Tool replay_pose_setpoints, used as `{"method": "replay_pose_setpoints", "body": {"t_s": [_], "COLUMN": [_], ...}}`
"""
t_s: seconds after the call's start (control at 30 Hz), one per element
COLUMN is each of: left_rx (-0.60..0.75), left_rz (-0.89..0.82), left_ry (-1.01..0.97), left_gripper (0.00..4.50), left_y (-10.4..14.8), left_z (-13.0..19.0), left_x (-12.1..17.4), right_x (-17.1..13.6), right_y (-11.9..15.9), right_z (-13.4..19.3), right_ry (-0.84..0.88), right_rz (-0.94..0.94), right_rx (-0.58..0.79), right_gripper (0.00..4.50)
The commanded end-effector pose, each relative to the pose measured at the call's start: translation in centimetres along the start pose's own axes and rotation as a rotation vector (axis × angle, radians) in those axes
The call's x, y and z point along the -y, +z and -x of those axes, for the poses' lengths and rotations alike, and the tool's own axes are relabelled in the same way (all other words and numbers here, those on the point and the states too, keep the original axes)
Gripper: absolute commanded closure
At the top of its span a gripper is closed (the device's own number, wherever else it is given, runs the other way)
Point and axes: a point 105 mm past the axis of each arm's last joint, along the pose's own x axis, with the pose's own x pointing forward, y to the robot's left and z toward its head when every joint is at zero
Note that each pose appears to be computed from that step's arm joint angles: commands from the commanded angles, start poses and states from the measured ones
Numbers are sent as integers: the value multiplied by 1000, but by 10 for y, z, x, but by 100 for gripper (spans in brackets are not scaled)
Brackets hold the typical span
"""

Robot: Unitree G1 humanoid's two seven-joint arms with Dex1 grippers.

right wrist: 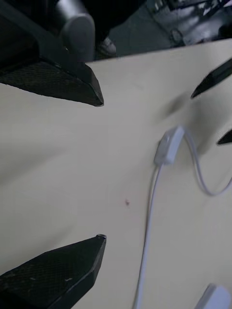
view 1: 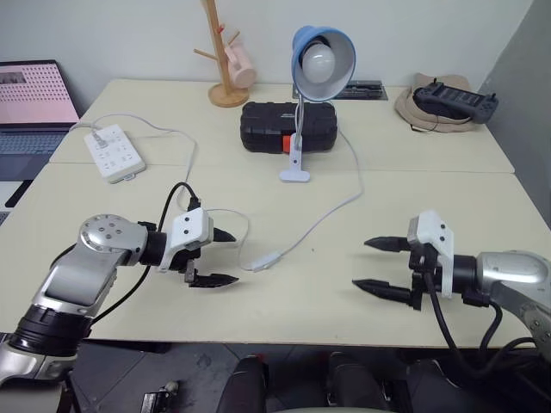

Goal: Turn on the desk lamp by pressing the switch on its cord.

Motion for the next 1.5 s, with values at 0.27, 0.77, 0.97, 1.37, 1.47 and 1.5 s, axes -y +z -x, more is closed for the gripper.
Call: {"method": "replay_pose_setpoints", "body": {"t_s": [0.27, 0.77, 0.97, 1.37, 1.47, 1.5], "left_rx": [56, 61, 96, 563, 613, 631], "left_rz": [-23, -47, 38, 750, 811, 832], "left_ry": [6, -22, 7, -67, -144, -178], "left_gripper": [0, 330, 411, 411, 411, 411], "left_y": [-6, -10, -8, 106, 120, 126], "left_z": [-38, -42, -44, -37, -36, -35], "left_x": [-3, 2, 1, -35, -28, -24], "right_x": [-13, -11, -9, 16, 23, 25], "right_y": [-10, -22, -18, 52, 72, 80], "right_z": [1, 3, 0, -36, -38, -36], "right_ry": [-103, -153, -153, -72, -22, 8], "right_rz": [-4, 13, 0, -558, -652, -685], "right_rx": [-11, -20, 3, 534, 626, 664], "right_gripper": [3, 0, 0, 0, 0, 0]}}
